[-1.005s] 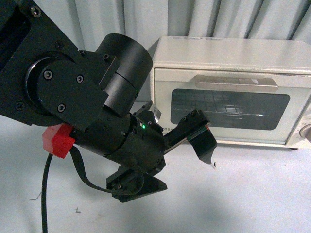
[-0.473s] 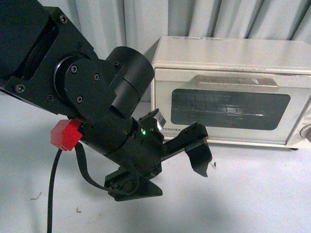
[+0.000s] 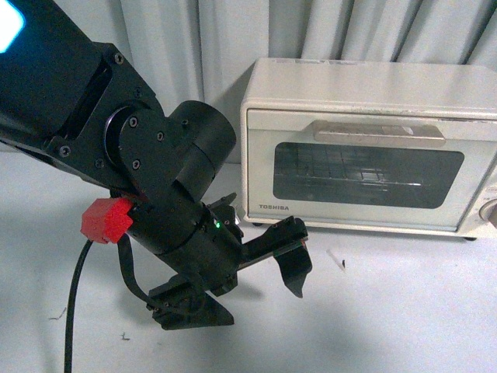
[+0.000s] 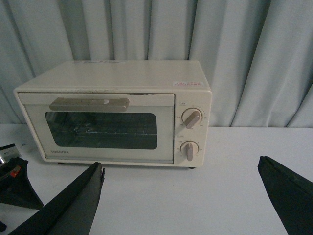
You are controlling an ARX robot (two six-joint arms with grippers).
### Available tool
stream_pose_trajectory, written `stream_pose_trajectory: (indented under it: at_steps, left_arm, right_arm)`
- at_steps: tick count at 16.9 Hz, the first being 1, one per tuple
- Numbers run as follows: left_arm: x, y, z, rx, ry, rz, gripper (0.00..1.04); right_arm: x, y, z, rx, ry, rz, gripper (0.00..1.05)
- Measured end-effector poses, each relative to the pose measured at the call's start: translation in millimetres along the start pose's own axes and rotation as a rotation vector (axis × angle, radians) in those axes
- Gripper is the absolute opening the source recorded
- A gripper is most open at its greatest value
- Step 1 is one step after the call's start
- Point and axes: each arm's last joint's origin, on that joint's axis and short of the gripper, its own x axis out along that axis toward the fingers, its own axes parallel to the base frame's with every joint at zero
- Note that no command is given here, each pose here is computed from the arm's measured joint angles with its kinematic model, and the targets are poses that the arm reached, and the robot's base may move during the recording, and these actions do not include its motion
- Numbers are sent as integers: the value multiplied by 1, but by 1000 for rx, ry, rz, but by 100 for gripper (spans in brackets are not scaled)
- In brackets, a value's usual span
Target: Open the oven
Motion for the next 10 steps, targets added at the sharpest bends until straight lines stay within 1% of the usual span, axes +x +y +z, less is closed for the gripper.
stream_pose_trajectory:
  at_steps: [3, 6, 10]
  left_arm:
    - [0, -2, 3, -99, -6, 2, 98]
    - [1, -3, 2, -189, 22, -30, 98]
    - [4, -1, 0, -196, 59, -81, 98]
  right_arm:
    - [0, 0, 0, 0, 0, 0, 98]
    - [0, 0, 0, 0, 0, 0, 98]
    - [0, 0, 0, 0, 0, 0, 98]
